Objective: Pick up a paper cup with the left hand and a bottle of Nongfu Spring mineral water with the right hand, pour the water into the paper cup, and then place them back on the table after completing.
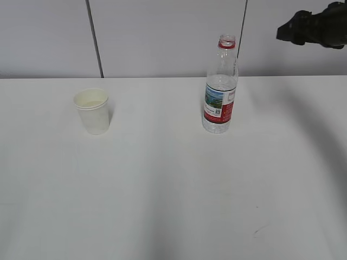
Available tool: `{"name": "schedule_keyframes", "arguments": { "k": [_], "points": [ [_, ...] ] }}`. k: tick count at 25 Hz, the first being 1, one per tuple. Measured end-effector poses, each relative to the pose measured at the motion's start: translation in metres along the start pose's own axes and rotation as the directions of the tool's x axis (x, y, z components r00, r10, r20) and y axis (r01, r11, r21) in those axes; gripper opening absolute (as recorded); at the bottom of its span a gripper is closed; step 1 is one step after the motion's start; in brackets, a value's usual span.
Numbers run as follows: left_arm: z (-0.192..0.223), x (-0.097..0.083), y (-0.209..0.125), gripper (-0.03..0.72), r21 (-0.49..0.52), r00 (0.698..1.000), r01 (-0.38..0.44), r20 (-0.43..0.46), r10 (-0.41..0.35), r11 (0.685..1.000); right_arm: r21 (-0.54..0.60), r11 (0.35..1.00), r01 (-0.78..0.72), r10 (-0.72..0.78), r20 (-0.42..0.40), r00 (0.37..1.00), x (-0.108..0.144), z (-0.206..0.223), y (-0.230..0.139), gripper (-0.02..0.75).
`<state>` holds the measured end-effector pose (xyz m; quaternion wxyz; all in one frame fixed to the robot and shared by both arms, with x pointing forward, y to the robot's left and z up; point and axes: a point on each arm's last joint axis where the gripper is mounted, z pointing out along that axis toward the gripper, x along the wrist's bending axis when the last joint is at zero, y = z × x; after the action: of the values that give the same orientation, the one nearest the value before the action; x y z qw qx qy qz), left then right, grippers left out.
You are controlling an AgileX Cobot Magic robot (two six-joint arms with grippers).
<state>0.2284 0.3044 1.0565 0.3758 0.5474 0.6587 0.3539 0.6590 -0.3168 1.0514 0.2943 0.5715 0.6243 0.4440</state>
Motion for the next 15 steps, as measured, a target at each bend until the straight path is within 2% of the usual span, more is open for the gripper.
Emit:
{"name": "schedule_keyframes", "arguments": {
  "k": [9, 15],
  "points": [
    [0.000, 0.000, 0.000, 0.300, 0.000, 1.000, 0.000, 0.001, 0.000, 1.000, -0.040, 0.999, 0.001, 0.004, 0.130, 0.991, -0.012, -0.001, 0.004, 0.589],
    [0.000, 0.000, 0.000, 0.300, 0.000, 1.000, 0.000, 0.001, 0.000, 1.000, -0.042, 0.999, -0.003, 0.010, 0.154, 0.988, -0.015, -0.001, 0.002, 0.589]
  ]
}}
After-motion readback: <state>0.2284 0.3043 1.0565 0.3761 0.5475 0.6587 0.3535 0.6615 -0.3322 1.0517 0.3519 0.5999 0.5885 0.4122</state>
